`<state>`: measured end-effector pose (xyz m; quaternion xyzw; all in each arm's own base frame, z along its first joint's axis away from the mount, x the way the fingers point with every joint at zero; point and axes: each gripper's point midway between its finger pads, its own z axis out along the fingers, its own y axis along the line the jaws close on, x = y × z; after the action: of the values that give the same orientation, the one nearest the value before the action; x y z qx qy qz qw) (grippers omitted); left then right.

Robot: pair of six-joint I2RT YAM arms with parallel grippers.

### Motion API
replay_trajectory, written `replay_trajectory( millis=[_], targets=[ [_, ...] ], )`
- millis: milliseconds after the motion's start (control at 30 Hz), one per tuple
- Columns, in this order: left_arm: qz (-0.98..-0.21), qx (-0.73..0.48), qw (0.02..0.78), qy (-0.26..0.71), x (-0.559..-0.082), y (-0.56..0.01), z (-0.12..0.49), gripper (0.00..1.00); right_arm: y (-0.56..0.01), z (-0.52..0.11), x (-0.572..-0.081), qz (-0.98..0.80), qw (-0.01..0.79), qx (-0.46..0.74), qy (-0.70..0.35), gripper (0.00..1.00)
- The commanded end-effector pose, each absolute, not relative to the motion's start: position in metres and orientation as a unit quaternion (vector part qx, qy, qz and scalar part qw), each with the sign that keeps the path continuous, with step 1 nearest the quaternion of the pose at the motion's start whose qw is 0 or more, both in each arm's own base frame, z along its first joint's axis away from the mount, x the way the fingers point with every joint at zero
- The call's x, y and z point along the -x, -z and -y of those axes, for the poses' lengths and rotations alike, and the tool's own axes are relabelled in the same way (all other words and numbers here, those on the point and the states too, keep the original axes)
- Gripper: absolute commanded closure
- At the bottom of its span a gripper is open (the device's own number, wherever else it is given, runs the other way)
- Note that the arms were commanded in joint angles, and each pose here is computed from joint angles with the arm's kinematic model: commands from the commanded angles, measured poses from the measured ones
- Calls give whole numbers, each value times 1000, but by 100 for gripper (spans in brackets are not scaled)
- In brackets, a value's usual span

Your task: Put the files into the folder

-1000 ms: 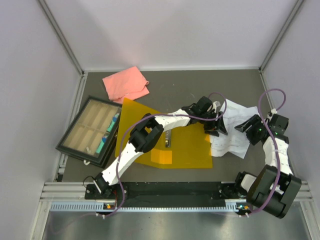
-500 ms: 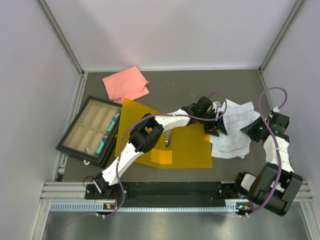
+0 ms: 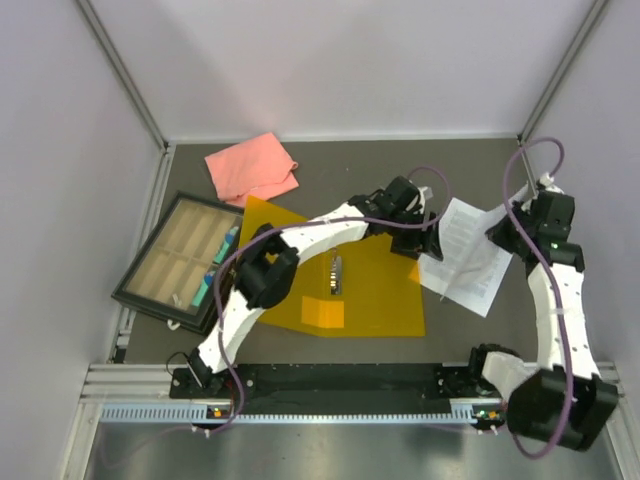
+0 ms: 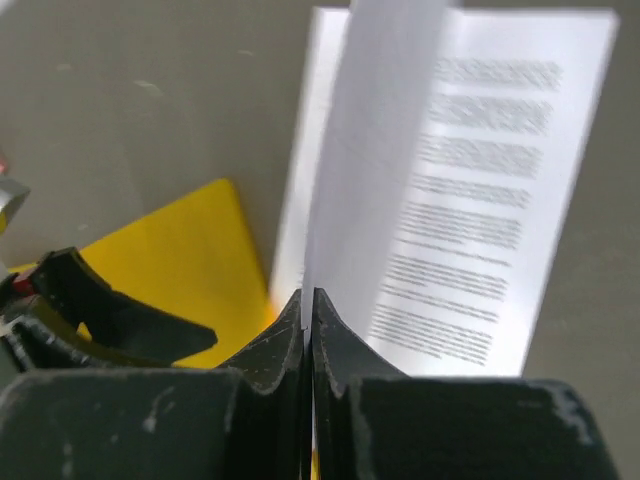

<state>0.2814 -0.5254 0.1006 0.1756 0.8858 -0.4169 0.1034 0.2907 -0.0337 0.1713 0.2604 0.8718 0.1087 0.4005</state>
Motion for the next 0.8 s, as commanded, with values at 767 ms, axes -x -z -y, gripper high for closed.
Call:
replay_trajectory(
  millis=[767],
  targets=[
    [-823, -71, 399, 399, -153, -285, 234, 14, -263, -300, -194, -822, 368, 48, -432, 100]
  ],
)
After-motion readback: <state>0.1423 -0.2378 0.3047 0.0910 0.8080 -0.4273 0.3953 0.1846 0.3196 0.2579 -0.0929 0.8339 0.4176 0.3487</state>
